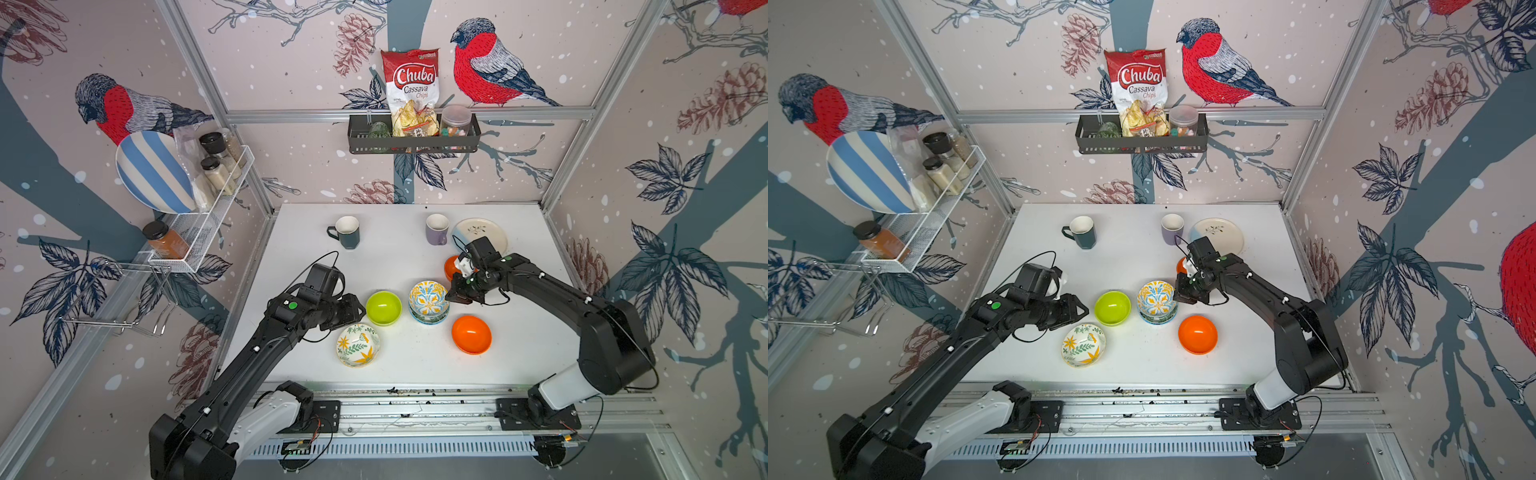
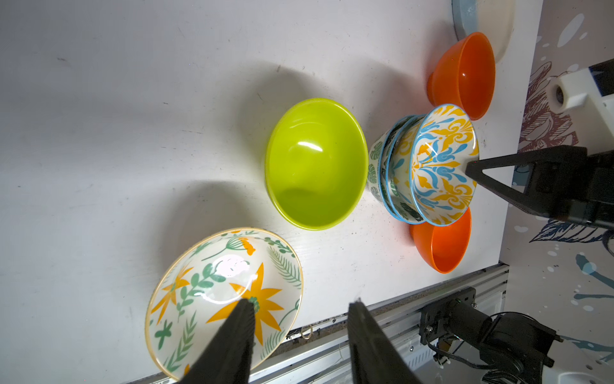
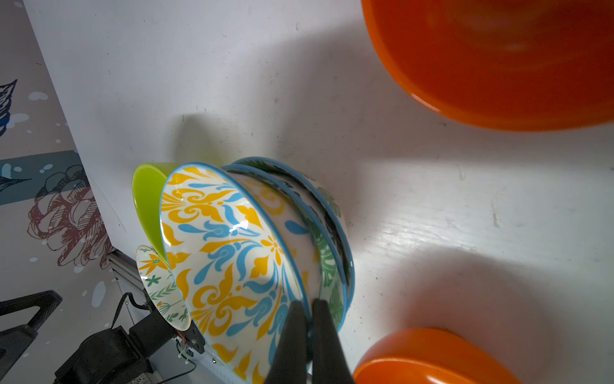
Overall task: Stack the bowls
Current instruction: Place the bowl on the bowl.
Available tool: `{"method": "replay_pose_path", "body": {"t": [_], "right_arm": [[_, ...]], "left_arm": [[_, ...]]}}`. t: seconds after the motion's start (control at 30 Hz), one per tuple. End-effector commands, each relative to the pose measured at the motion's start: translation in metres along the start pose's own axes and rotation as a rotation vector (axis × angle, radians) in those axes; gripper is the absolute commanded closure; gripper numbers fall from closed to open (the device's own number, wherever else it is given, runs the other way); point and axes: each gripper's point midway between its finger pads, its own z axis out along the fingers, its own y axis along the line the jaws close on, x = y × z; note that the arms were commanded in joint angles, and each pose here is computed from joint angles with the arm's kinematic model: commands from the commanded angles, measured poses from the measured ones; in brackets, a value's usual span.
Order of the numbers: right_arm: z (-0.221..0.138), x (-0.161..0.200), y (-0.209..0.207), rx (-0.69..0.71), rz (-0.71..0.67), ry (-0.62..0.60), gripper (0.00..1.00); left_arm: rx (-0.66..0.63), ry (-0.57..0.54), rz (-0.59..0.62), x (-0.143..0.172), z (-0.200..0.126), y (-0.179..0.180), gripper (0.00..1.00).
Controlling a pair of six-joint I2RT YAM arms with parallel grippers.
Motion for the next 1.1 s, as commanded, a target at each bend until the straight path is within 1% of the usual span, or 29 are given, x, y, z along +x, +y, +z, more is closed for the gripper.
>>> {"method": "replay_pose_path", "body": {"t": [0.0, 0.4, 0.73, 0.83, 1.07], "right_arm": [[0.0014, -0.0031, 0.0072, -0.038, -0.020, -0.008, 1.00], [0.0060, -0.0014, 0.0045, -0.035, -0.026, -0.006, 1.00], [0.0079, -0.0008, 0.0046, -0.031, -0.035, -0.010, 1.00], [0.0080, -0.0013, 0.0038, -0.028, -0.034, -0.012, 1.00], [0.0097, -0.0001, 0.0008, -0.019, -0.032, -0.011, 1.00]], "left_arm": [[0.009, -0.009, 0.007, -0.0028, 0.0020, -0.0008, 0.52], [0.000, -0.006, 0.003, 0.0000, 0.0046, 0.0034, 0.51], [-0.010, -0.002, 0.000, 0.0010, 0.0076, 0.0066, 0.50], [-0.014, -0.001, -0.003, 0.0018, 0.0091, 0.0079, 0.48], [-0.012, 0.001, -0.003, 0.0029, 0.0087, 0.0081, 0.48]]}}
